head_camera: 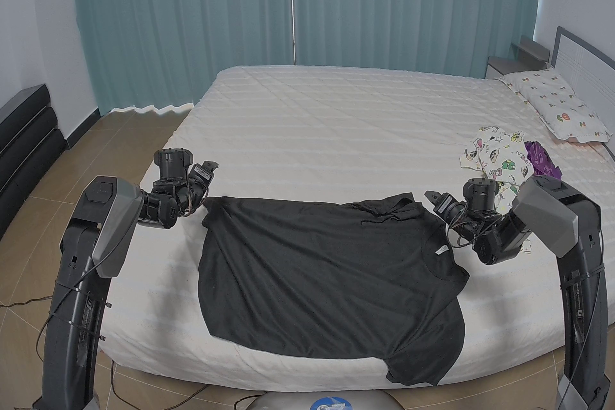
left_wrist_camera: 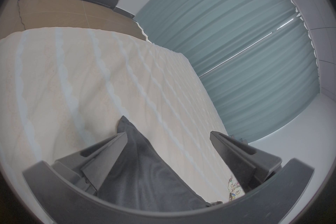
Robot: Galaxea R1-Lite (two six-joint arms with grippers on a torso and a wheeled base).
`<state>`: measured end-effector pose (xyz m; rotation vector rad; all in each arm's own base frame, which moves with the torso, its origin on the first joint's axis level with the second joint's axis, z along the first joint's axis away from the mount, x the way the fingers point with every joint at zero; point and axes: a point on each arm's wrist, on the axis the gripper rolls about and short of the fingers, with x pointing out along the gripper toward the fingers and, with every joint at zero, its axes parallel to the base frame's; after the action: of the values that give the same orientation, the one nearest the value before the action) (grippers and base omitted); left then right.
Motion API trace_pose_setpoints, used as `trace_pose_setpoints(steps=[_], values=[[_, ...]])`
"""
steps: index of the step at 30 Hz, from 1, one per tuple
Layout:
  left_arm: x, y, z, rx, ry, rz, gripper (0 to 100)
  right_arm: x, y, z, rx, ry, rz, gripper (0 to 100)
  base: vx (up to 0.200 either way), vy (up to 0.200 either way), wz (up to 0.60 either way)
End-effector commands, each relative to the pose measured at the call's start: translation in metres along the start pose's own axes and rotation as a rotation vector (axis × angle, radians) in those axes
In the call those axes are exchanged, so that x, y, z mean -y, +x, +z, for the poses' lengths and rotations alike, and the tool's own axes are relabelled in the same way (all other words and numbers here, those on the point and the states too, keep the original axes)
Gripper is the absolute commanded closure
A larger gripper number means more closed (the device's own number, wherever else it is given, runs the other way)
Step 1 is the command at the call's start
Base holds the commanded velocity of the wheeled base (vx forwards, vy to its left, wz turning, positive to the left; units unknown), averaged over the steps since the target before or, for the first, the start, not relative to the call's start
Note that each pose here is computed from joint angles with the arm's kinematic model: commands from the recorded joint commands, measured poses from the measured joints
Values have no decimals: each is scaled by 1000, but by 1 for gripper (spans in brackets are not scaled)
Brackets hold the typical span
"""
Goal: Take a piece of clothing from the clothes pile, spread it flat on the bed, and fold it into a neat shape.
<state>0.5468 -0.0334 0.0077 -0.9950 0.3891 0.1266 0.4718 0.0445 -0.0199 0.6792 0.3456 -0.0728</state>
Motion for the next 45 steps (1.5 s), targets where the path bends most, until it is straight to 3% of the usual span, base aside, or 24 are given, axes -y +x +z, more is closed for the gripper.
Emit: trace_pose_setpoints(steps=[1,6,9,11,14,17,22,23,25,29,33,37,45], values=[[15,-36,19,7,-13,28,0,-8,-29,22,2,-3,-6,0,0,0,0],[20,-71,17,-87,-14,40,0,-7,-56,24,-26,1,-32,0,0,0,0],[16,-110,5,-169,-11,84,0,-7,-89,20,-74,8,-60,0,0,0,0],[14,-133,2,-218,-20,62,0,-9,-107,20,-95,24,-62,0,-200,0,0],[-2,-177,-12,-322,-28,73,0,-7,-137,9,-160,37,-77,0,-200,0,0],[-14,-195,-24,-368,-25,98,0,-4,-150,3,-178,45,-89,0,-200,0,0],[-44,-220,-55,-454,102,154,0,11,-173,-13,-189,93,-102,0,-40,0,0],[-51,-226,-70,-488,179,163,0,17,-180,-19,-181,120,-94,0,0,0,0],[-51,-228,-74,-488,201,163,0,20,-181,-22,-180,133,-91,0,0,0,0],[-54,-220,-109,-482,293,194,0,39,-180,-44,-190,164,-98,0,0,0,0],[-58,-208,-135,-448,349,218,0,44,-181,-49,-173,175,-77,0,0,0,0],[-55,-195,-141,-394,359,216,0,43,-182,-48,-173,179,-73,0,0,0,0],[-51,-195,-150,-368,338,234,0,42,-182,-47,-164,210,-66,0,0,0,0]])
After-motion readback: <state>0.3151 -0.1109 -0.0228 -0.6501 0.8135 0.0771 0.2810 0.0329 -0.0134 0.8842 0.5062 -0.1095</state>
